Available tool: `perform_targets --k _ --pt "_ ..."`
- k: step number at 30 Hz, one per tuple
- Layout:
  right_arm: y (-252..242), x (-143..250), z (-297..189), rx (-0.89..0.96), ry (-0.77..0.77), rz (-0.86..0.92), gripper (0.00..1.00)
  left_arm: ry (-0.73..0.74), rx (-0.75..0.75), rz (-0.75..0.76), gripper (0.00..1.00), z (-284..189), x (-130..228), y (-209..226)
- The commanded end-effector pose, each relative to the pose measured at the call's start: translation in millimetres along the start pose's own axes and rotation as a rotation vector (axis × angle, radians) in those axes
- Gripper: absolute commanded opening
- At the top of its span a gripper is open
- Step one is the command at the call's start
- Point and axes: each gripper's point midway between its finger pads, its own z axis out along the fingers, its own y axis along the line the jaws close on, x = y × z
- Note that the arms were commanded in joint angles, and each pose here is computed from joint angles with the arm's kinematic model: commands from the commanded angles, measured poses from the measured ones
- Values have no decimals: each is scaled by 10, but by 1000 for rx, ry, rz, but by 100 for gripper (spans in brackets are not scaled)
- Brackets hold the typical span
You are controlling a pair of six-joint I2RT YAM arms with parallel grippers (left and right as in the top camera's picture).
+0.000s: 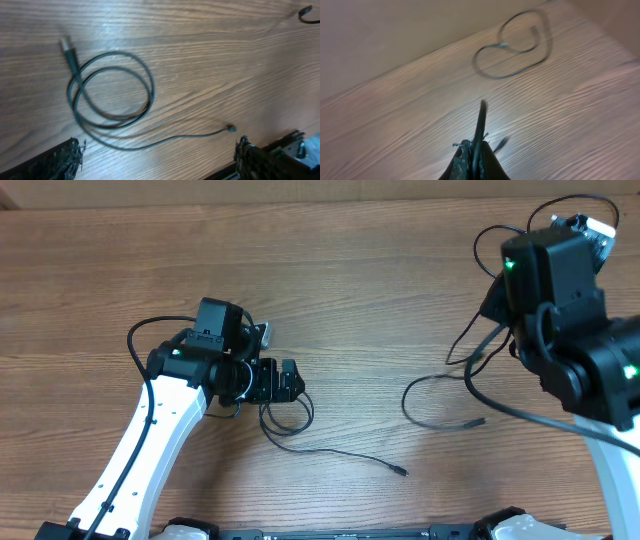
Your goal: Untangle cables
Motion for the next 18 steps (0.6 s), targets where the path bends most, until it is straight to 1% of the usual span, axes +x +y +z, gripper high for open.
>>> perform_targets --k 1,7,9,10,12,14,17,18 --pt "-278 -240 146 175 -91 30 4 -32 -56 3 100 -94 -43 65" --pt "-602 -331 491 269 -43 122 4 -24 -87 -2 100 -97 -16 122" --pt "-733 -364 608 290 -26 165 6 -25 -87 -2 100 -97 -18 122" --pt "-902 -400 736 316 -8 217 8 -25 -87 -1 100 -97 -18 122" --pt "-1085 -421 853 353 8 259 9 -24 -87 -2 100 -97 -16 122" --pt "-1311 -426 981 412 26 295 9 -23 -86 -2 99 -97 -15 122" --pt "-1600 -407 1174 482 58 342 4 -24 -90 -2 99 -98 -17 127" --pt "-1684 -394 1234 501 69 356 4 -26 -96 -2 100 -99 -21 139"
